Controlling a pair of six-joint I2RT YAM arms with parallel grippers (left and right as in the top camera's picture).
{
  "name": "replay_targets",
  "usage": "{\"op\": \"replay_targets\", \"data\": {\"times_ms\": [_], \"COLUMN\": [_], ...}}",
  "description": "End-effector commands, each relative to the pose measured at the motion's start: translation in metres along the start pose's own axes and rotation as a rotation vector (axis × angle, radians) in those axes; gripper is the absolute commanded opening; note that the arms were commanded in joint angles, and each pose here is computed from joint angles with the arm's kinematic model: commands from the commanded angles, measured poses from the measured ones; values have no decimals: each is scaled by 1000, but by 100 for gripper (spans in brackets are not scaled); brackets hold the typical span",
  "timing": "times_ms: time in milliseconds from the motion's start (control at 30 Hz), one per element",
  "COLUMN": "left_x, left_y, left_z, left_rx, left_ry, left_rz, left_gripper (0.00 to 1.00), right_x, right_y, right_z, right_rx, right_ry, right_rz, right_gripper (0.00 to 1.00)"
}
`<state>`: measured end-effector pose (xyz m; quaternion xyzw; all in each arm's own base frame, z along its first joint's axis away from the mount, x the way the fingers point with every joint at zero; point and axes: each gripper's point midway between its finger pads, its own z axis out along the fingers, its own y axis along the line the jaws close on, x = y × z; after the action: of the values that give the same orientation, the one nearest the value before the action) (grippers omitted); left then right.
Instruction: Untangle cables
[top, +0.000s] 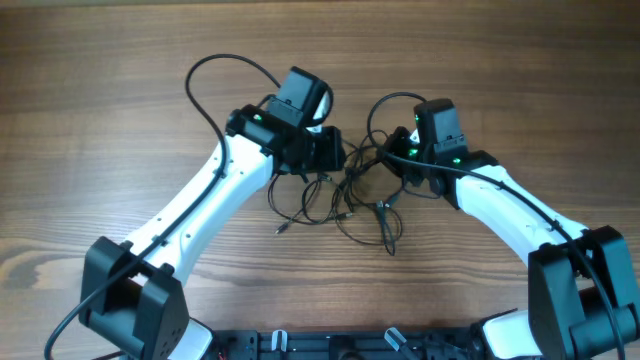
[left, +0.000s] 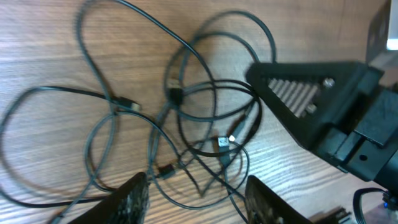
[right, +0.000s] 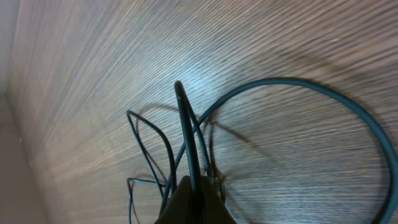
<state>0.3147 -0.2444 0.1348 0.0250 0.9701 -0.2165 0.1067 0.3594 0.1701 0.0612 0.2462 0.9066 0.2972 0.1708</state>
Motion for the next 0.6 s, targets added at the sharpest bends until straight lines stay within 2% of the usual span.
{"op": "replay_targets", "data": {"times_ms": [0, 233, 567], "left_x": [17, 42, 20], "left_y": [-9, -15, -11], "left_z": [23, 63, 69], "left_rx": [-4, -41, -90], "left_ry": [73, 169, 63], "left_rz": [35, 83, 115], "left_gripper": [52, 53, 50], "right_x": [6, 7, 10], "right_y": [5, 7, 9], "right_z": [4, 4, 4], "right_rx": [-20, -33, -45], "right_ry": [33, 40, 55], "right_rz": [-35, -34, -34], "right_gripper": [4, 4, 4]}}
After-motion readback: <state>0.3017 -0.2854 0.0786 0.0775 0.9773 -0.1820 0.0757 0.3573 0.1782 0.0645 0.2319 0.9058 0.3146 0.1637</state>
